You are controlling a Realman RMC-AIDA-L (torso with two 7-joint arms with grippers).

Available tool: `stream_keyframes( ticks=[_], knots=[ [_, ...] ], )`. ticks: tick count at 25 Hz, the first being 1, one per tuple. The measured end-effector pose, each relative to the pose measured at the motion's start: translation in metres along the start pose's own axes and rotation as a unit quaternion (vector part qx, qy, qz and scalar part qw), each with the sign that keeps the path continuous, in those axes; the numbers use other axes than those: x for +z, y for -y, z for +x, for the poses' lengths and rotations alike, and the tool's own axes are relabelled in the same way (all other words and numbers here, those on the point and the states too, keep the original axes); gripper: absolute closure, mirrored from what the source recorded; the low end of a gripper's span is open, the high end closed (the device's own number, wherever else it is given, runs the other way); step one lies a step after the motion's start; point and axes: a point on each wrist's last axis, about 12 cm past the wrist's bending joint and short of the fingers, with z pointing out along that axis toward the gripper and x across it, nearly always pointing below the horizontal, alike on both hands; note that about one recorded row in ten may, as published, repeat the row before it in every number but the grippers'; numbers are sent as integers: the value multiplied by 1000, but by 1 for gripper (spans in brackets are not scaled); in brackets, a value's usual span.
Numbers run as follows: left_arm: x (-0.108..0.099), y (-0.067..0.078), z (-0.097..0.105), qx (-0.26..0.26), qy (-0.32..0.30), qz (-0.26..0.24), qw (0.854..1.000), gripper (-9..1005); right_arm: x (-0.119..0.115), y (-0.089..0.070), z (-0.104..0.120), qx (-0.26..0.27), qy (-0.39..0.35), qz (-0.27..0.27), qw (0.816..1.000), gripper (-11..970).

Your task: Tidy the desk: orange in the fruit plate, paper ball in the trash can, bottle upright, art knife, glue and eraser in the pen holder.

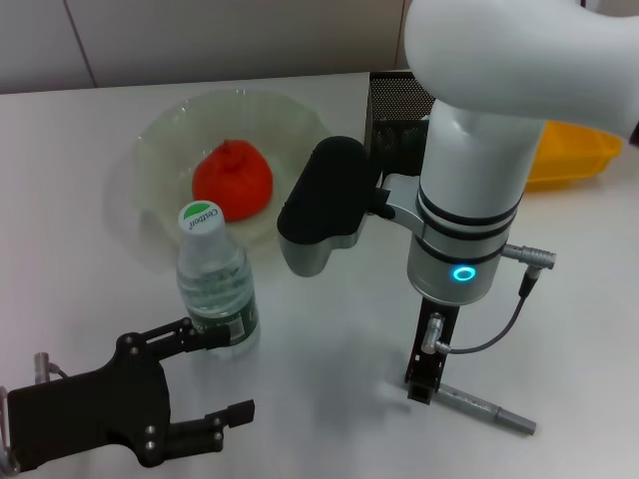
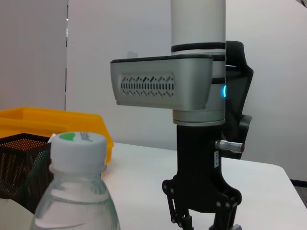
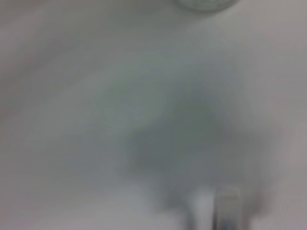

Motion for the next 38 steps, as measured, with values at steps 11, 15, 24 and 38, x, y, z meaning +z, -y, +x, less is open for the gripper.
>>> stream_keyframes(
  ticks=[11, 15, 24, 38],
  knots=[
    [0, 1, 0, -1, 0, 1, 1000, 210, 4, 1, -1, 1, 5, 5, 1000, 565],
    [0, 1, 1, -1, -1, 1, 1000, 210, 9, 1, 0, 0, -2, 8, 1000, 570],
    [0, 1, 1, -1, -1, 1, 1000, 209, 11, -4, -2, -8, -1, -2, 1000, 572],
    [-2, 1, 1, -2, 1, -3, 1000, 209, 13, -5, -2, -10, -12, 1, 1000, 824]
  ],
)
